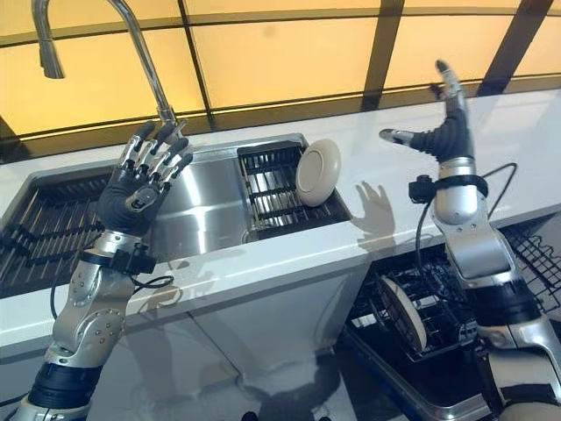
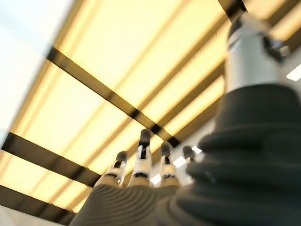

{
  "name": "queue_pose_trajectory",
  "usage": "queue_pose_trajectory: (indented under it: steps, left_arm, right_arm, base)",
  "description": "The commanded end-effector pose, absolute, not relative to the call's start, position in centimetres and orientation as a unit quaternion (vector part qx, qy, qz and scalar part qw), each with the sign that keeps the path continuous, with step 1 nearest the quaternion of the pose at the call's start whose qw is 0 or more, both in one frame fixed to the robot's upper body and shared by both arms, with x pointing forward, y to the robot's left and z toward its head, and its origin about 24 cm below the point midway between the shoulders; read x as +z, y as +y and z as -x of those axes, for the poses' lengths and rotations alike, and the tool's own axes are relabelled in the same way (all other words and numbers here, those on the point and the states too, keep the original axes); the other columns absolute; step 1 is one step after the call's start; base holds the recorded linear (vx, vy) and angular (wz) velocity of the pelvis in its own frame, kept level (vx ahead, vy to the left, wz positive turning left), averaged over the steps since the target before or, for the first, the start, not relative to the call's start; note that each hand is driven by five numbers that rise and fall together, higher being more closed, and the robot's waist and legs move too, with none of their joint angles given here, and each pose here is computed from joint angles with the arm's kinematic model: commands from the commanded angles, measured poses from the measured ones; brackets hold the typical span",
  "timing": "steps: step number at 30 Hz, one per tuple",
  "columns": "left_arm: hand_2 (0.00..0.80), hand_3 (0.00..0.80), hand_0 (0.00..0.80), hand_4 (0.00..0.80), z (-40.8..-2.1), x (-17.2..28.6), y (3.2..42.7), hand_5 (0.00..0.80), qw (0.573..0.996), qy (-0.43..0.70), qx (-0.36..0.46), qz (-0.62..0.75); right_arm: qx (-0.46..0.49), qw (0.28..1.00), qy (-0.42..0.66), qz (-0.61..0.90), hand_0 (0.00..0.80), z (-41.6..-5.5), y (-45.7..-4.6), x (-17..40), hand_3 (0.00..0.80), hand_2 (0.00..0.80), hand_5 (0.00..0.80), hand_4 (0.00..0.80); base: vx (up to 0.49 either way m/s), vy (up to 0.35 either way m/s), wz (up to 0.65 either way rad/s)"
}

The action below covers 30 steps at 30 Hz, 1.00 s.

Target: Take plates into dishwasher

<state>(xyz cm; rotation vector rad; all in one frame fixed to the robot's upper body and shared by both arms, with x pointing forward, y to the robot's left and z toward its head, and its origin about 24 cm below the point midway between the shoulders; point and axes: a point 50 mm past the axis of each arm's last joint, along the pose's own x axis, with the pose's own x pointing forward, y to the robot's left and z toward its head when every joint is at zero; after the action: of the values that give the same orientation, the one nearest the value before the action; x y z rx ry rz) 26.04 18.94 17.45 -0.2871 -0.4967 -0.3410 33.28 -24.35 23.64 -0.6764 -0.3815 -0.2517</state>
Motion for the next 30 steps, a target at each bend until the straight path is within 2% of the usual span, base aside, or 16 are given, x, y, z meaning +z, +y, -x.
queue_pose_trajectory:
  steps: [1,8,19,25,30]
  left_arm:
    - [0.000,0.000,0.000,0.000,-26.7,19.0,18.8,0.000,0.940,-0.263,-0.194,0.095]
    - [0.000,0.000,0.000,0.000,-26.7,18.1,18.5,0.000,0.945,-0.240,-0.201,0.089]
    - [0.000,0.000,0.000,0.000,-27.0,18.7,18.5,0.000,0.941,-0.247,-0.216,0.084]
    - [0.000,0.000,0.000,0.000,-27.2,18.8,18.2,0.000,0.940,-0.246,-0.220,0.082]
    - [0.000,0.000,0.000,0.000,-27.4,18.6,17.6,0.000,0.941,-0.245,-0.219,0.084]
  right_arm:
    - [-0.111,0.901,-0.154,0.389,0.000,-34.4,-25.4,27.0,0.000,0.000,0.000,0.000]
    - [-0.145,0.894,-0.038,0.422,0.000,-36.0,-28.6,26.5,0.000,0.000,0.000,0.000]
    - [-0.232,0.893,0.029,0.384,0.000,-36.1,-32.7,27.2,0.000,0.000,0.000,0.000]
    - [-0.211,0.915,0.035,0.343,0.000,-36.5,-32.2,26.8,0.000,0.000,0.000,0.000]
    - [-0.147,0.955,0.042,0.253,0.000,-37.5,-29.5,24.0,0.000,0.000,0.000,0.000]
  base:
    - [0.090,-0.033,0.07]
    - [0.083,-0.026,0.12]
    - [0.002,-0.022,0.13]
    - [0.002,-0.007,0.02]
    - [0.000,0.000,0.00]
